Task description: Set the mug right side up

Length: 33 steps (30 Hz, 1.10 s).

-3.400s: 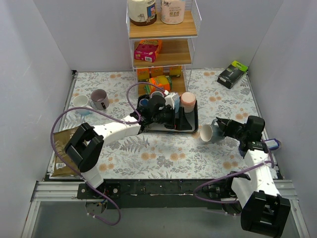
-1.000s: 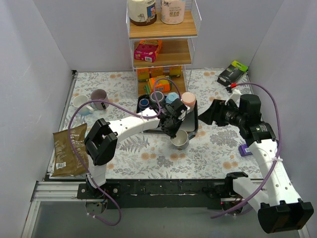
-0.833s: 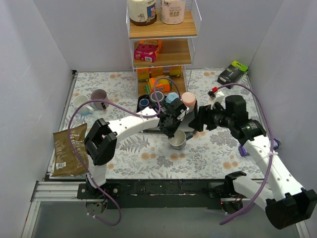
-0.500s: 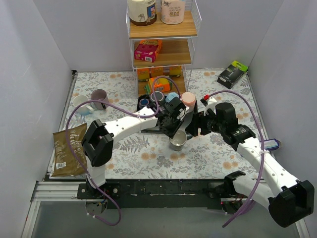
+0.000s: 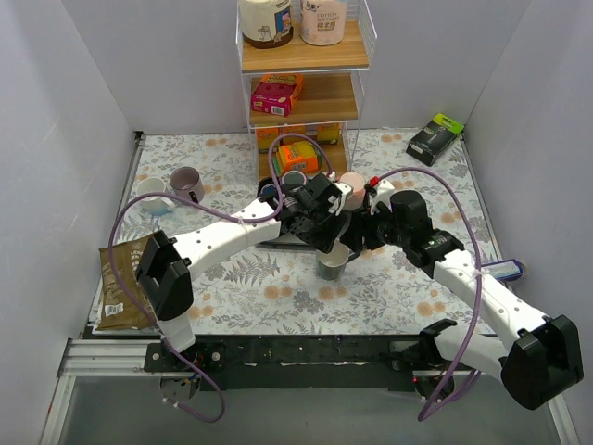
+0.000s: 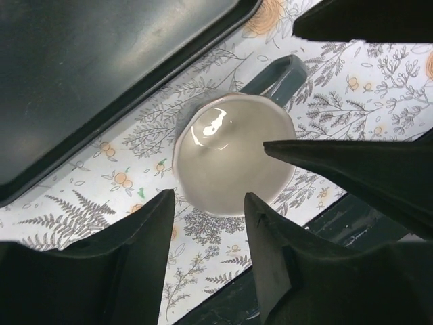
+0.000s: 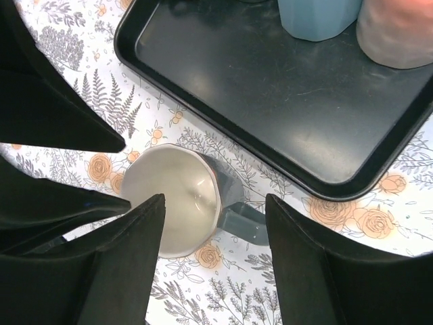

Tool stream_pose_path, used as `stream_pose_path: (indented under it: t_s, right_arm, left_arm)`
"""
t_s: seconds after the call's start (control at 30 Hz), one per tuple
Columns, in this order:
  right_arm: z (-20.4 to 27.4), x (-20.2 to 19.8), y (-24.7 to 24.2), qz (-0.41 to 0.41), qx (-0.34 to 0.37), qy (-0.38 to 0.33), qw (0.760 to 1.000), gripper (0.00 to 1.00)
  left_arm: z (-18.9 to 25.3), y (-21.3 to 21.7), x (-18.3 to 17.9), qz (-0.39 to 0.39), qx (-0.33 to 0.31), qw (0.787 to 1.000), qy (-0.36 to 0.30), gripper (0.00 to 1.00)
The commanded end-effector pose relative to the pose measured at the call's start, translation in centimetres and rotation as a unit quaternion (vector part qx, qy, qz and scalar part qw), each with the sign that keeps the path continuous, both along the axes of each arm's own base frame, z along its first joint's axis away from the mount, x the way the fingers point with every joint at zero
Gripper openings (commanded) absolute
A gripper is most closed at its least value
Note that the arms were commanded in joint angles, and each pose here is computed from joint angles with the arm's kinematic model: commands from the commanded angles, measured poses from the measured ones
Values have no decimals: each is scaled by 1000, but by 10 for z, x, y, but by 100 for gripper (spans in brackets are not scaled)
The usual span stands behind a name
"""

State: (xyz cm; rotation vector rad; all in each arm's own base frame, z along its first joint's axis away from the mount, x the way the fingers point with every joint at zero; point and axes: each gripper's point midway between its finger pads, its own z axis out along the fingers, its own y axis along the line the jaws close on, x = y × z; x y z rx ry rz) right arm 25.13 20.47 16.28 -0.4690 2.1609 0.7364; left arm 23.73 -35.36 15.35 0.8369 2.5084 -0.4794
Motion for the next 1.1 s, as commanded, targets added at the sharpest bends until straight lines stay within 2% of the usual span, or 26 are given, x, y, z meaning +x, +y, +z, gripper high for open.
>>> stream_pose_path:
  t_s: [0.0,0.17,0.27,0.4,0.6,0.63,0.7,0.73,0.9,0.97,1.07]
  right_arm:
    - [3,10,14,17,-3,-26,1000,67]
    - [-13,11,27,40,-28,-14,999,59]
    - [-22,11,31,46,-44,-7,998,56]
    - [-31,11,33,54,-61,1,997,48]
    - [-39,16,31,56,-102,0,993,28]
    - [-36,19,31,53,-107,-4,993,20]
    - [-39,18,31,56,-119,0,991,11]
    - [-38,19,30,53,-121,0,991,2]
    - [-33,15,26,42,-125,6,991,1]
    - [-17,17,24,27,-115,-4,993,1]
    - [8,25,3,-34,-127,-21,991,1]
  left_arm:
    - [41,17,7,46,-24,997,-53,46]
    - [58,46,25,123,-15,989,-85,48]
    - [63,69,42,176,-17,981,-83,49]
    - [71,85,49,203,-36,975,-79,50]
    - [72,102,54,228,-45,970,-76,51]
    - [73,103,54,229,-46,969,-77,51]
    - [71,106,56,233,-43,968,-76,52]
    - [72,108,56,235,-44,968,-78,52]
    - [71,114,60,241,-41,966,-81,53]
    - [70,116,61,243,-39,966,-81,53]
    - [71,118,64,246,-39,965,-84,53]
